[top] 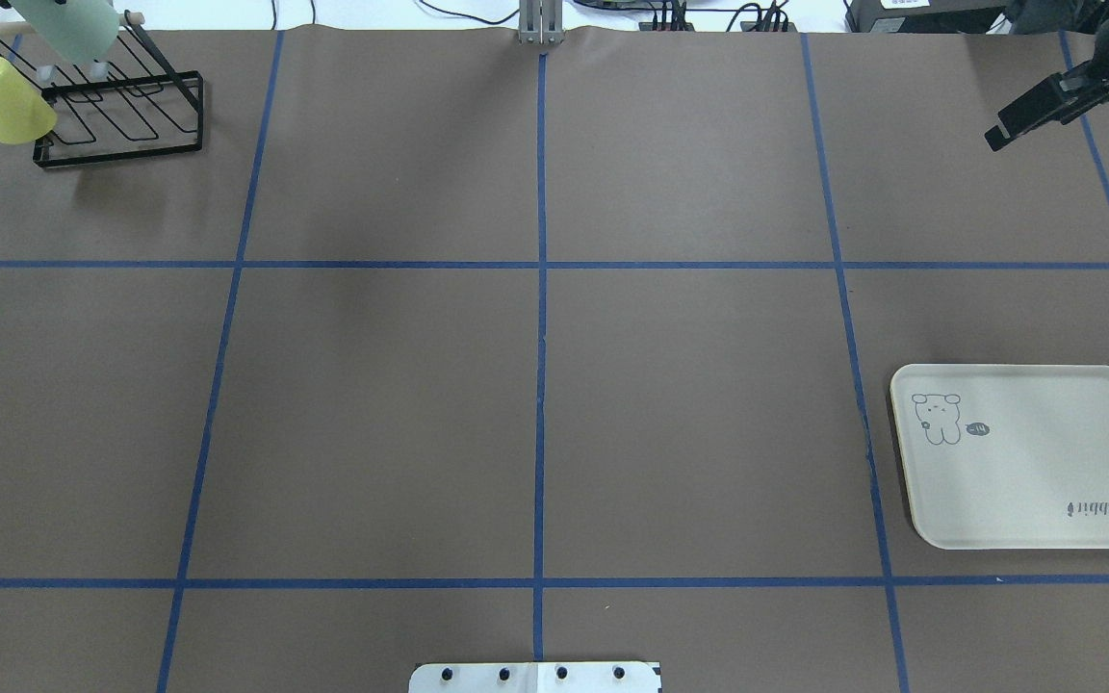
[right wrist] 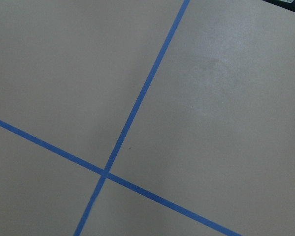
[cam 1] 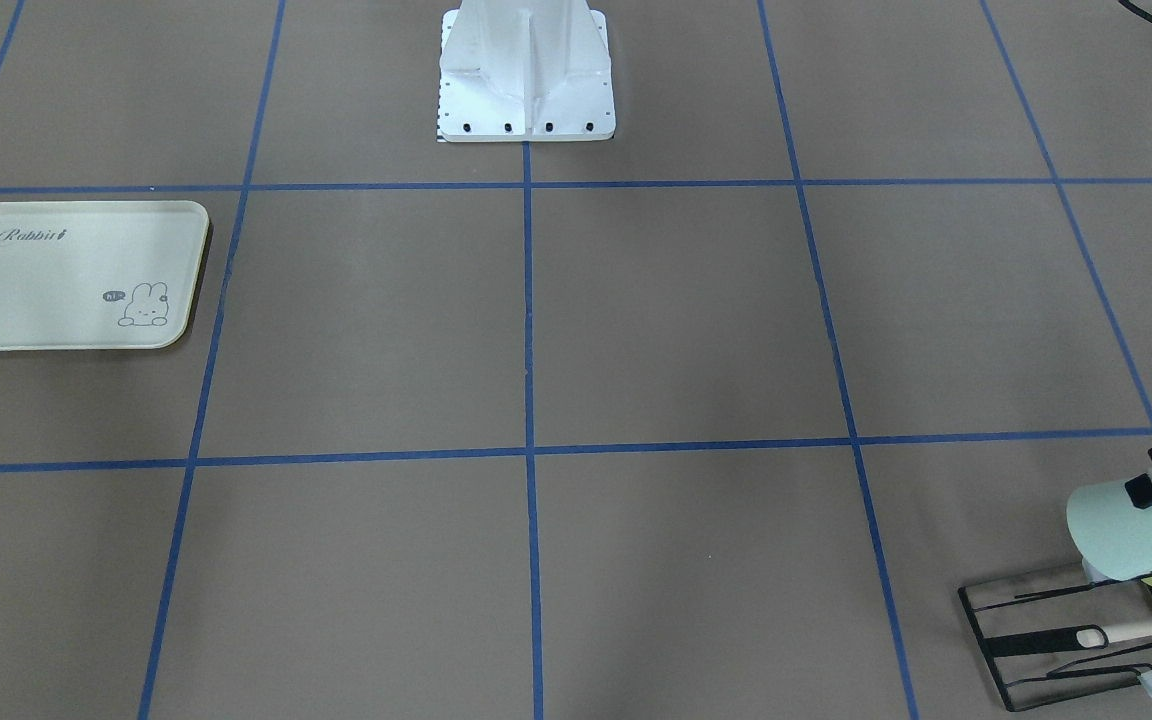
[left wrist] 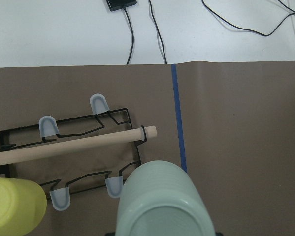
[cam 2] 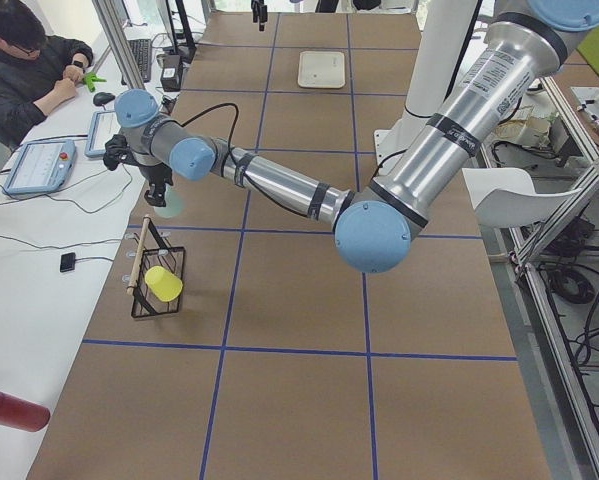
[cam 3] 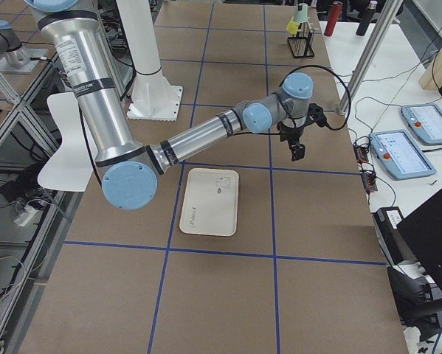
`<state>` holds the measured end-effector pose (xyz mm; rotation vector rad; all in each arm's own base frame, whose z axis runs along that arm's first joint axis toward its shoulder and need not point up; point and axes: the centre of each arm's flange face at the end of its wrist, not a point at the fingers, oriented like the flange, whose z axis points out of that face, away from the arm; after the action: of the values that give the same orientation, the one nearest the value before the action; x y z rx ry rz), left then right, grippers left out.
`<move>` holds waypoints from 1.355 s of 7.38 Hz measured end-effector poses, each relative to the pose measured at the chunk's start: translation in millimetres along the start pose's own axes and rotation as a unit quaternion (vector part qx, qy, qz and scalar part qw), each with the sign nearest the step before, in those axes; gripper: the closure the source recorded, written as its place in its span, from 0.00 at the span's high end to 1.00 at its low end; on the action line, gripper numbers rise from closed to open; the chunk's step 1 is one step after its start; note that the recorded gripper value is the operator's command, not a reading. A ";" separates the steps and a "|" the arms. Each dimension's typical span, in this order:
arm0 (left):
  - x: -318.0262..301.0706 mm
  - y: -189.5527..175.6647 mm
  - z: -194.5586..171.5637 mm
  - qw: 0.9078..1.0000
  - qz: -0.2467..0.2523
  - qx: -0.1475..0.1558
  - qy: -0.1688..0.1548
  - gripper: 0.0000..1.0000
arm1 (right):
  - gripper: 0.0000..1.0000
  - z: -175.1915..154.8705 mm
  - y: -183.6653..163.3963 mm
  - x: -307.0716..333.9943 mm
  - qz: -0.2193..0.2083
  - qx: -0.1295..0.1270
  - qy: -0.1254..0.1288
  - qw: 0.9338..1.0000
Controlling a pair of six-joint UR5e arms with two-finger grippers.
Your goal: Left arm grabs green cup and hands to right arm on tray
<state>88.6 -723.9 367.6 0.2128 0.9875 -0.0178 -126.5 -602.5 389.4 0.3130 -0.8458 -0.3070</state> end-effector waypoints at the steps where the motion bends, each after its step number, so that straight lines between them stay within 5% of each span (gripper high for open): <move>1: 7.3 1.5 -3.4 1.000 -0.016 0.005 0.006 0.00 | 1.00 2.1 -5.8 -14.1 0.013 0.012 -0.008 1.000; 5: 55.3 11.8 -26.7 0.992 -0.101 0.045 0.063 0.00 | 1.00 6.9 -20.8 -80.5 0.095 0.076 -0.071 0.990; 10: 103.6 65.4 -30.7 0.956 -0.196 0.008 0.218 0.00 | 1.00 -15.1 -18.7 -141.9 0.177 0.138 -0.198 0.954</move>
<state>127.8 -645.7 276.4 0.0309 1.4594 -0.3544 -206.2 -562.6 276.5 0.3568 -1.3246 0.0922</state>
